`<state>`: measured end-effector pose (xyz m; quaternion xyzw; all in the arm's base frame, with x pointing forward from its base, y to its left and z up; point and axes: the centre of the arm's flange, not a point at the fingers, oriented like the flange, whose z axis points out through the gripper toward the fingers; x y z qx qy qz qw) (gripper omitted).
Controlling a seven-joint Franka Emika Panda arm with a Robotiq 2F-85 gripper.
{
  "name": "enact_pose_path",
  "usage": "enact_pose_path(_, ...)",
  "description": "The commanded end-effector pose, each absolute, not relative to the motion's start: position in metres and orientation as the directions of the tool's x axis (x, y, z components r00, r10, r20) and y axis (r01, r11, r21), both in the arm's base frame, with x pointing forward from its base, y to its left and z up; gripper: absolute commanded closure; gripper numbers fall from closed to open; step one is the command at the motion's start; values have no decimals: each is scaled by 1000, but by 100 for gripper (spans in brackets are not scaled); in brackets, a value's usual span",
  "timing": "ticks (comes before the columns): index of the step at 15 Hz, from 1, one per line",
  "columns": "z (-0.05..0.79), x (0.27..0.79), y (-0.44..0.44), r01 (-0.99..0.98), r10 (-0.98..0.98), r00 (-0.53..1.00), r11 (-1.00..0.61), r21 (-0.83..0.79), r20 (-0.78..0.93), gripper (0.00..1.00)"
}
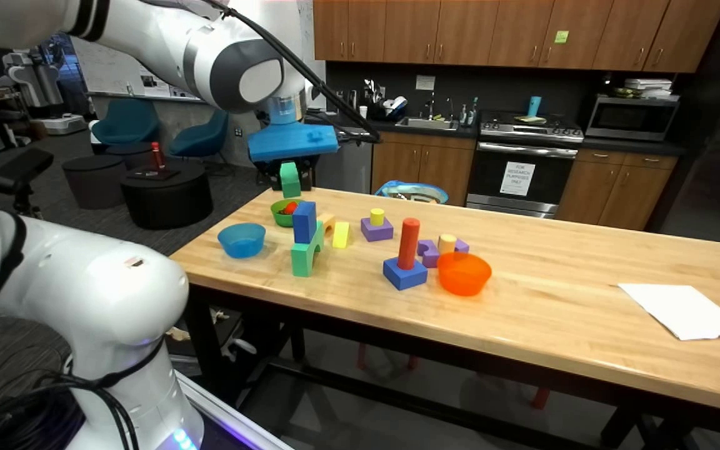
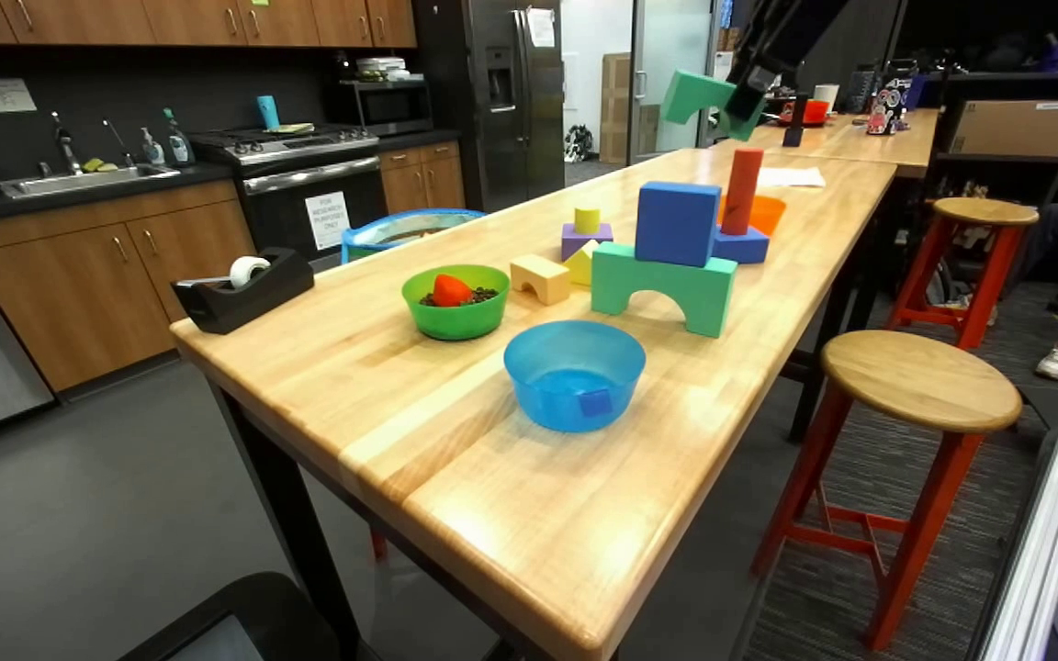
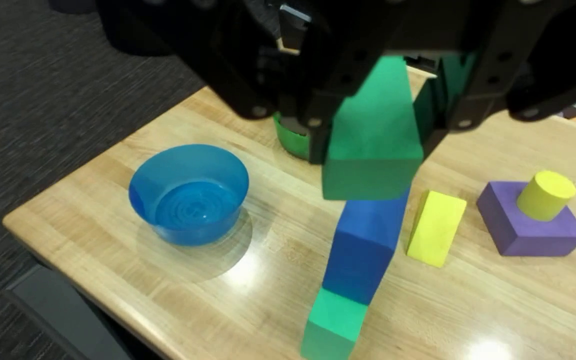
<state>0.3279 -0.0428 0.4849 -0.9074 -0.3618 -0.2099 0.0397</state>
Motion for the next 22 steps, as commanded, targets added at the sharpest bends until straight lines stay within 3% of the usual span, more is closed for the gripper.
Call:
enact_pose_path(1,453,339,-52,615,584,716,-787,51,382,84)
enact_pose_path(22,449,333,-24,480,476,828,-875,66,295,84)
